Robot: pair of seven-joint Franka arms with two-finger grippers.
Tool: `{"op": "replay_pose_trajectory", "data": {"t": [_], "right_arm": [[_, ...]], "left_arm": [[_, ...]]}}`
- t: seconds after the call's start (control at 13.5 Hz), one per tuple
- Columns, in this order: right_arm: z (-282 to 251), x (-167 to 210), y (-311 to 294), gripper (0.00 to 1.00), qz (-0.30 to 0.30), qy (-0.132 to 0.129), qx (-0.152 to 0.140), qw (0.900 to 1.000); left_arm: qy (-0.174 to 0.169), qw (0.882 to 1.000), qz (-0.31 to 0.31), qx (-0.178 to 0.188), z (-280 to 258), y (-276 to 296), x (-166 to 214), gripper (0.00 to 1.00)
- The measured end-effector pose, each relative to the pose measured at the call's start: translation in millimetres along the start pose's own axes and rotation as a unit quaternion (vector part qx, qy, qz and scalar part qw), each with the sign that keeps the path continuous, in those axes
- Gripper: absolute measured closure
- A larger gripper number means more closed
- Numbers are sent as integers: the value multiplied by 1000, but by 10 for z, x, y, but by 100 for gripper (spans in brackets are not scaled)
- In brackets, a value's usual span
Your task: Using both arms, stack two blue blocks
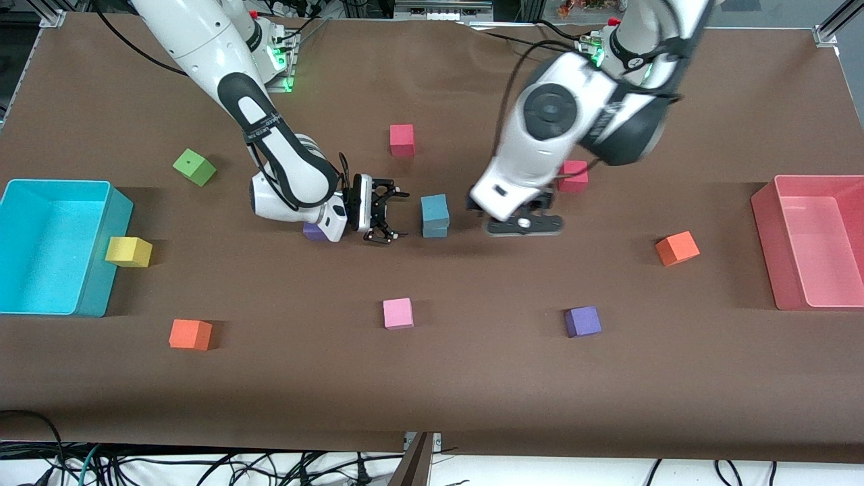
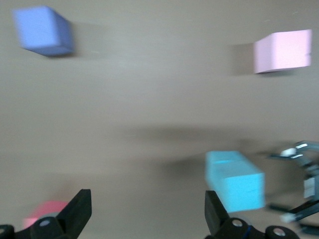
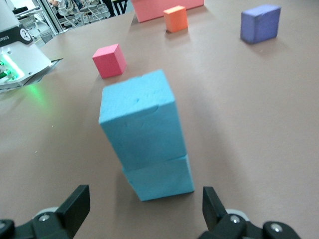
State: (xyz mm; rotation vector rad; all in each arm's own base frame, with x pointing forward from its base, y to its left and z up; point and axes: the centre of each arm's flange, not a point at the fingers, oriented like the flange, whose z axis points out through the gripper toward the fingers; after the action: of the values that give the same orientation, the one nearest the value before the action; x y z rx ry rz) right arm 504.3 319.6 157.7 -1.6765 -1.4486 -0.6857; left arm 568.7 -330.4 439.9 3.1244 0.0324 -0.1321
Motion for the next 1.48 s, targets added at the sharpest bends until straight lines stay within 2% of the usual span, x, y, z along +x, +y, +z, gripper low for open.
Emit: {"op": "replay_pose_trajectory", "data": {"t": [0.15,0.3,0.37,0.59,0.74,0.81,0.89,1.04,1.19,1.33,1.48], "right_arm": [[-128,82,48,0,-5,9,-4,1000],[-277,138,95,0,-1,26,6,1000],[-407,141,135,0,7,39,20,999],[-1236,-55,350,0,42,69,97,992],[-1984,-181,499,0,71,70,134,986],[-2332,-187,555,0,93,57,147,983],[-2656,-140,602,0,120,33,158,980],[-3275,102,681,0,187,-38,163,968],[-3743,441,719,0,267,-131,137,945],[-3950,743,744,0,343,-222,84,909],[-3974,985,743,0,415,-303,21,858]], "left_arm": [[-12,999,38,4,-337,-665,133,0],[-18,998,61,5,-647,-1244,169,0],[-23,997,71,6,-782,-1491,145,0],[-26,997,66,6,-1115,-2137,43,0],[-22,998,53,5,-1183,-2494,49,0],[-24,999,49,4,-1172,-2666,68,0],[-28,998,50,3,-1134,-2823,80,0],[-37,998,51,0,-1054,-3036,78,0],[-37,998,51,0,-1067,-3073,24,0],[-32,998,52,0,-1137,-3064,-55,0],[-28,998,53,1,-1187,-3050,-97,0]]}}
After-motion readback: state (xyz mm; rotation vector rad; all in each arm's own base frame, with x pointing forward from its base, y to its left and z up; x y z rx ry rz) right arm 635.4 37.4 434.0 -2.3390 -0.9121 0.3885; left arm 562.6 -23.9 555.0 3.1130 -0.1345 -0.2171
